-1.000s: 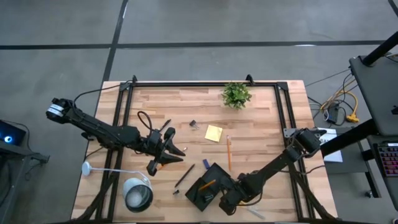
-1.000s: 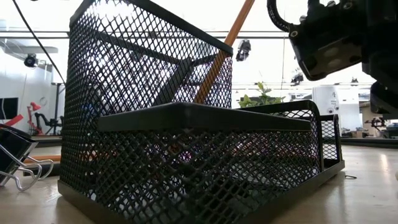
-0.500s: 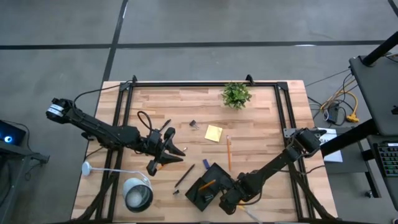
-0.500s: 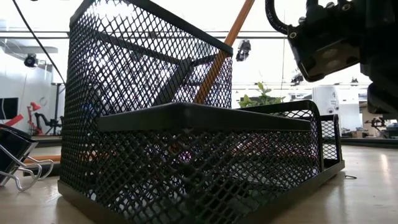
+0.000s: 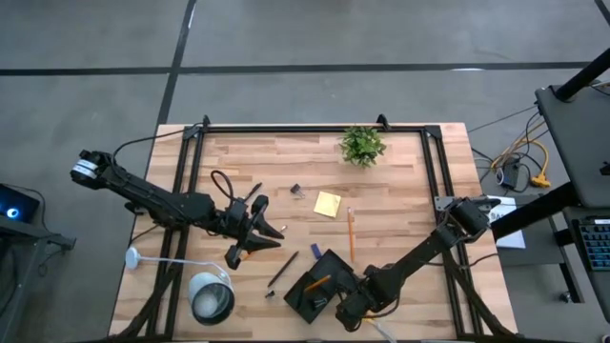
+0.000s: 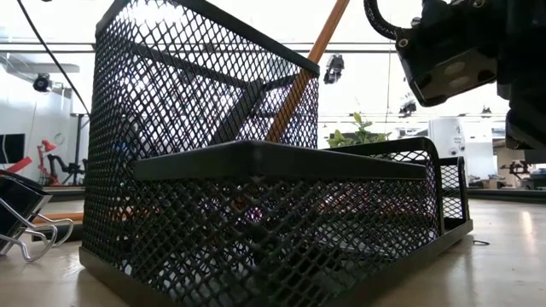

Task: Pick and place office supplies into organizer
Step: Put the scissors into the desk organizer

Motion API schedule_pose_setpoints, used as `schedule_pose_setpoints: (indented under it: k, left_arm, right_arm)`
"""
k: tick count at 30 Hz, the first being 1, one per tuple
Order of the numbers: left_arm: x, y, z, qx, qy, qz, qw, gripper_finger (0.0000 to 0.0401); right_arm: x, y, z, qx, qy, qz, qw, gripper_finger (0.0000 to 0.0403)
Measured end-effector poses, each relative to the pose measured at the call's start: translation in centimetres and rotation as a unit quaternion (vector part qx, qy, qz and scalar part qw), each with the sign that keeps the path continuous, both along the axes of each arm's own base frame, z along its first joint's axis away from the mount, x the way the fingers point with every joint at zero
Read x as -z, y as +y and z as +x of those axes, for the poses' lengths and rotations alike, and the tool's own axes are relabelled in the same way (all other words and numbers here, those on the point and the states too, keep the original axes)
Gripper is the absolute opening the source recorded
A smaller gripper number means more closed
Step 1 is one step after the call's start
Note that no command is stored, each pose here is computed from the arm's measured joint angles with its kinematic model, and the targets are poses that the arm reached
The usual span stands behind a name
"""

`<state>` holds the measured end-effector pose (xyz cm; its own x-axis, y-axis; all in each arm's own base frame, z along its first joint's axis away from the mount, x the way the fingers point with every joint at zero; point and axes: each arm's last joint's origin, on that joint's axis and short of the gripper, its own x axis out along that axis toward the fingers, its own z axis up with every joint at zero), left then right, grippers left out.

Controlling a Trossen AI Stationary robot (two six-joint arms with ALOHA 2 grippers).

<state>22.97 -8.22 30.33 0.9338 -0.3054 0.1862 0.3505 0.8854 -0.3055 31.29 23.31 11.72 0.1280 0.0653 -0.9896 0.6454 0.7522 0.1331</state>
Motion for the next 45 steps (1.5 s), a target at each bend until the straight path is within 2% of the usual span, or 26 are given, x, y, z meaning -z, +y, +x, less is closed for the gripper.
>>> schedule_pose_setpoints:
  k: [12, 17, 19, 25, 30, 36, 40, 45]
  left_arm:
    - [0.0, 0.0, 0.0, 0.000, 0.000, 0.001, 1.000, 0.0073]
    - [0.0, 0.0, 0.0, 0.000, -0.001, 0.001, 1.000, 0.0073]
    - [0.0, 0.0, 0.0, 0.000, -0.001, 0.001, 1.000, 0.0073]
    - [0.0, 0.0, 0.0, 0.000, -0.001, 0.001, 1.000, 0.0073]
    - [-0.1, 0.0, 0.0, 0.000, -0.003, 0.000, 1.000, 0.0073]
    - [-0.1, 0.0, 0.0, 0.000, -0.002, 0.001, 1.000, 0.0073]
    - [0.0, 0.0, 0.0, 0.000, -0.001, 0.001, 1.000, 0.0073]
    - [-0.1, 0.0, 0.0, 0.000, -0.001, 0.001, 1.000, 0.0073]
  right_arm:
    - [-2.1, 0.1, 0.0, -0.010, 0.027, -0.026, 0.999, 0.0011]
    - [-3.3, -0.1, -0.5, 0.006, 0.055, -0.047, 0.997, 0.0010]
    - [-3.9, -0.1, -0.4, 0.010, 0.045, -0.042, 0.998, 0.0010]
    - [-6.5, -0.7, -1.4, 0.052, 0.029, -0.059, 0.996, 0.0010]
    - [-9.0, -2.0, -2.8, 0.095, 0.030, -0.095, 0.991, 0.0010]
    - [-12.2, -3.4, -4.1, 0.146, -0.025, -0.134, 0.980, 0.0010]
    - [-13.9, -4.7, -4.7, 0.187, -0.064, -0.164, 0.966, 0.0010]
    - [-15.4, -5.8, -4.9, 0.201, -0.110, -0.185, 0.956, 0.0010]
